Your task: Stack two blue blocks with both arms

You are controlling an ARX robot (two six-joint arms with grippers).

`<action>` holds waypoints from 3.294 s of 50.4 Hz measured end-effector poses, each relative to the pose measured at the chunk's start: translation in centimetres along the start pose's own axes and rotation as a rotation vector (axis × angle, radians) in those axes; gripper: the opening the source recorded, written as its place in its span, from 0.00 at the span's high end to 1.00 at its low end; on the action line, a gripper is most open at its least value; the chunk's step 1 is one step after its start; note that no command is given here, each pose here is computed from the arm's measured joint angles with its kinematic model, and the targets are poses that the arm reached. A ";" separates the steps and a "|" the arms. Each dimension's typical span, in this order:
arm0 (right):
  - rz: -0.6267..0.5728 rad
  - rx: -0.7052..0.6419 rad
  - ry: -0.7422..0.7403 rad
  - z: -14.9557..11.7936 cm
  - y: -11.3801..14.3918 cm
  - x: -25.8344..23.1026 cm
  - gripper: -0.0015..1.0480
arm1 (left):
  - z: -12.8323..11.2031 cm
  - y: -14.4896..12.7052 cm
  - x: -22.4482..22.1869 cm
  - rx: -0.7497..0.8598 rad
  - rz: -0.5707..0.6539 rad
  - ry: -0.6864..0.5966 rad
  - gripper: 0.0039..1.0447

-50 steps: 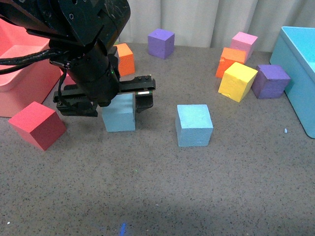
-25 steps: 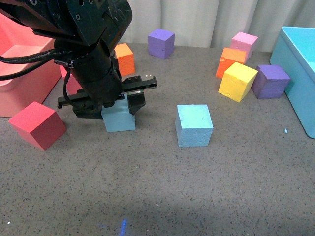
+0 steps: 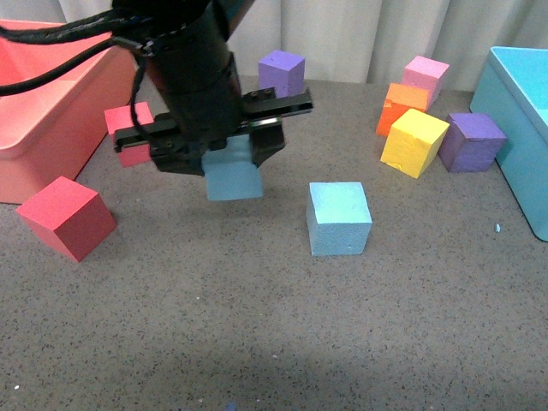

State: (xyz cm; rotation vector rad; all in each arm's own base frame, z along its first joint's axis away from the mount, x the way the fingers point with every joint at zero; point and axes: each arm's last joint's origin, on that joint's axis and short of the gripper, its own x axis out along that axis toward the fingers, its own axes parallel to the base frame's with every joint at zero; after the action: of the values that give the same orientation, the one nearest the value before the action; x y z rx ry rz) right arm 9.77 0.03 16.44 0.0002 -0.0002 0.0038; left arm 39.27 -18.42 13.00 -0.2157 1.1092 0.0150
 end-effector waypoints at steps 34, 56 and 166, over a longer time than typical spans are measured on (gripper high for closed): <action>0.000 0.000 0.000 0.0 0.0 0.0 0.09 | -1.9 -8.9 -1.7 -0.061 -0.036 0.033 0.56; 0.000 0.000 0.000 0.0 0.0 0.0 0.09 | -2.2 -9.8 -1.2 -0.099 -0.010 0.057 0.57; -0.001 0.000 0.000 0.0 0.0 0.0 0.09 | -11.5 13.0 -11.3 0.213 -0.034 -1.087 0.97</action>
State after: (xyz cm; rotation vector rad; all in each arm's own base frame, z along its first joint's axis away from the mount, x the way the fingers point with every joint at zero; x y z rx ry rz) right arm 9.77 0.03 16.44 0.0002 -0.0002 0.0031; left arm 22.50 -6.72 16.04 -0.0125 0.0206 -0.0162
